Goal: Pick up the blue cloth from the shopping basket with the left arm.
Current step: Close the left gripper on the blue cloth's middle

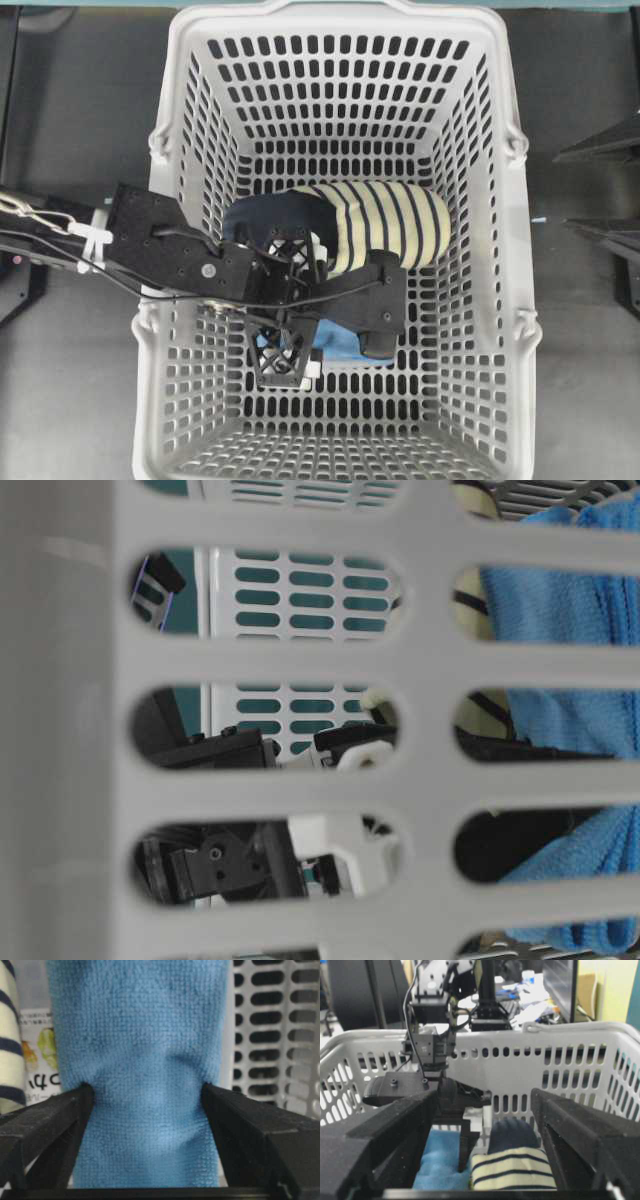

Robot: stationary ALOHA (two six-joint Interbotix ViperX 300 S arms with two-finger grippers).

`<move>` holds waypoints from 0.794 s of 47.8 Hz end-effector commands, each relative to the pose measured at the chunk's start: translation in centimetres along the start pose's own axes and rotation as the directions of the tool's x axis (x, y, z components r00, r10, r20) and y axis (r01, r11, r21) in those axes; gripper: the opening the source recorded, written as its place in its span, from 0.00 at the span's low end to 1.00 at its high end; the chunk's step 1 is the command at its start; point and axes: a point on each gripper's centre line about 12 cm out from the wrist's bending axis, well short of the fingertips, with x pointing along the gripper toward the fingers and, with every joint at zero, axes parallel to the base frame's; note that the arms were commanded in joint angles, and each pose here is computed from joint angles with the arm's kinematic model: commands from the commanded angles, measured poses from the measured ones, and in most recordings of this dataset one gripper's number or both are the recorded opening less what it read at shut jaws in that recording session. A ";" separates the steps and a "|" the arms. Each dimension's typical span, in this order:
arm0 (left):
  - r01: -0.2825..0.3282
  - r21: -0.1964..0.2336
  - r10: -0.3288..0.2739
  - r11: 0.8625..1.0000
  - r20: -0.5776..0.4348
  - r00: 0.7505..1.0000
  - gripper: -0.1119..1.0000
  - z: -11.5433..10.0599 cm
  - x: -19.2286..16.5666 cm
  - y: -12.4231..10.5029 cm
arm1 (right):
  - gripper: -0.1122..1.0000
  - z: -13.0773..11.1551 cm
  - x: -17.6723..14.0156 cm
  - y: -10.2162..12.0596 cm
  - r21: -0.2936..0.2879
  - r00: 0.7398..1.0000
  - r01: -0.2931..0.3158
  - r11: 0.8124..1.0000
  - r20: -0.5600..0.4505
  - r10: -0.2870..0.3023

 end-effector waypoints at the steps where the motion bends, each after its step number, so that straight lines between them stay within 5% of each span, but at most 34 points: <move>1: 0.000 0.004 0.000 1.000 0.023 1.000 0.88 0.1 0.0 0.0 | 0.75 0.6 0.1 0.1 0.005 1.000 -0.003 1.000 0.018 0.003; 13: 0.003 0.015 -0.003 1.000 0.017 1.000 0.82 -0.2 0.1 -0.2 | 0.75 0.6 0.1 0.0 0.005 1.000 -0.002 1.000 0.018 0.002; 27: 0.010 0.025 -0.012 1.000 0.071 0.997 0.23 0.9 -2.2 -0.6 | 0.75 0.6 0.1 0.0 0.005 1.000 -0.002 1.000 0.020 0.002; 38: 0.019 0.020 -0.023 1.000 0.193 0.981 0.22 4.3 -7.8 -0.7 | 0.75 0.7 0.1 0.1 0.005 1.000 -0.004 1.000 0.026 0.003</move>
